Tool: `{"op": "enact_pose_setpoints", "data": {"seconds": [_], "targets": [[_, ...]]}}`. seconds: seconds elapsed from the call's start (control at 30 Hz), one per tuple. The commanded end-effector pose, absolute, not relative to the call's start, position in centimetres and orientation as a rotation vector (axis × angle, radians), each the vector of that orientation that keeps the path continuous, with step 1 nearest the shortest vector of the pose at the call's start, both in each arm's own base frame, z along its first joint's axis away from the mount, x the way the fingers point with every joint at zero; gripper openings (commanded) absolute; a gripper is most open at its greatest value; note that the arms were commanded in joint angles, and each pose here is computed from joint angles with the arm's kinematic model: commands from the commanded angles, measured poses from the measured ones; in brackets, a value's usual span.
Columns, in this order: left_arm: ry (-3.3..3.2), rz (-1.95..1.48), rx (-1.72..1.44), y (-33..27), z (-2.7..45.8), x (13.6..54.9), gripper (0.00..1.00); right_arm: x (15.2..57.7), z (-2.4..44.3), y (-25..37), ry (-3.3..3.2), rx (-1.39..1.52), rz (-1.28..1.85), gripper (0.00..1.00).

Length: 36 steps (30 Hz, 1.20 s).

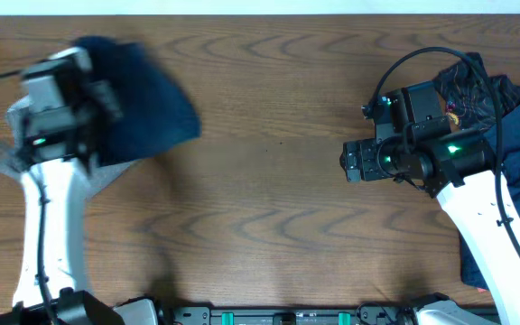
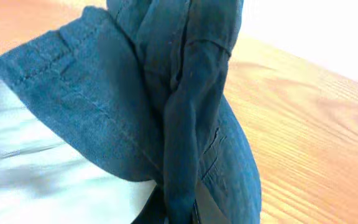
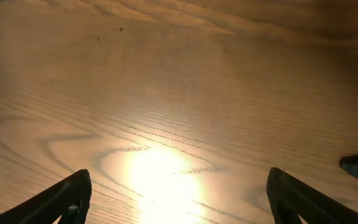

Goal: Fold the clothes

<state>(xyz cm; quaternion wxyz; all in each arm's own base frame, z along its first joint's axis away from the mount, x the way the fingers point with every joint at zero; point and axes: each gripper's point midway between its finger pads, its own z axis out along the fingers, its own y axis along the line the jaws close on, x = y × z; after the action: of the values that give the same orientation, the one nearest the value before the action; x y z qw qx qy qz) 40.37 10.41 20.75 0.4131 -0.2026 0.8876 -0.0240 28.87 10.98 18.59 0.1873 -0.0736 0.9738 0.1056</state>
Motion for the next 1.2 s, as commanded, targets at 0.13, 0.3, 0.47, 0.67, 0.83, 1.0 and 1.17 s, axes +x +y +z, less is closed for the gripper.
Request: {"op": "enact_pose_setpoints", "data": {"seconds": [0.13,0.3,0.47,0.67,0.83,1.0,1.17], "targets": [[2.225,0.125,-0.881,20.7,18.0,36.0,0.06,29.0,19.4,11.0,2.714,-0.227,0.289,0.88],[2.166,0.115,-1.042,22.9,17.6,34.6,0.15,28.7,19.2,10.9,2.729,-0.227,0.286,0.89],[2.162,0.119,-1.048,23.1,17.7,34.4,0.53,28.6,19.1,10.9,2.737,-0.227,0.283,0.89],[2.17,0.053,-1.019,21.9,17.8,35.1,0.77,28.5,19.1,10.9,2.739,-0.227,0.283,0.91],[2.248,-0.112,-0.809,16.0,18.0,37.9,0.85,29.1,19.4,11.1,2.71,-0.226,0.291,0.99],[2.419,-0.181,-0.45,6.5,16.9,39.4,0.91,30.1,19.4,11.7,2.687,-0.222,0.352,0.99],[2.638,-0.266,-0.191,-2.2,14.6,36.4,0.98,31.6,18.8,10.9,2.697,-0.135,0.473,0.99]]}}
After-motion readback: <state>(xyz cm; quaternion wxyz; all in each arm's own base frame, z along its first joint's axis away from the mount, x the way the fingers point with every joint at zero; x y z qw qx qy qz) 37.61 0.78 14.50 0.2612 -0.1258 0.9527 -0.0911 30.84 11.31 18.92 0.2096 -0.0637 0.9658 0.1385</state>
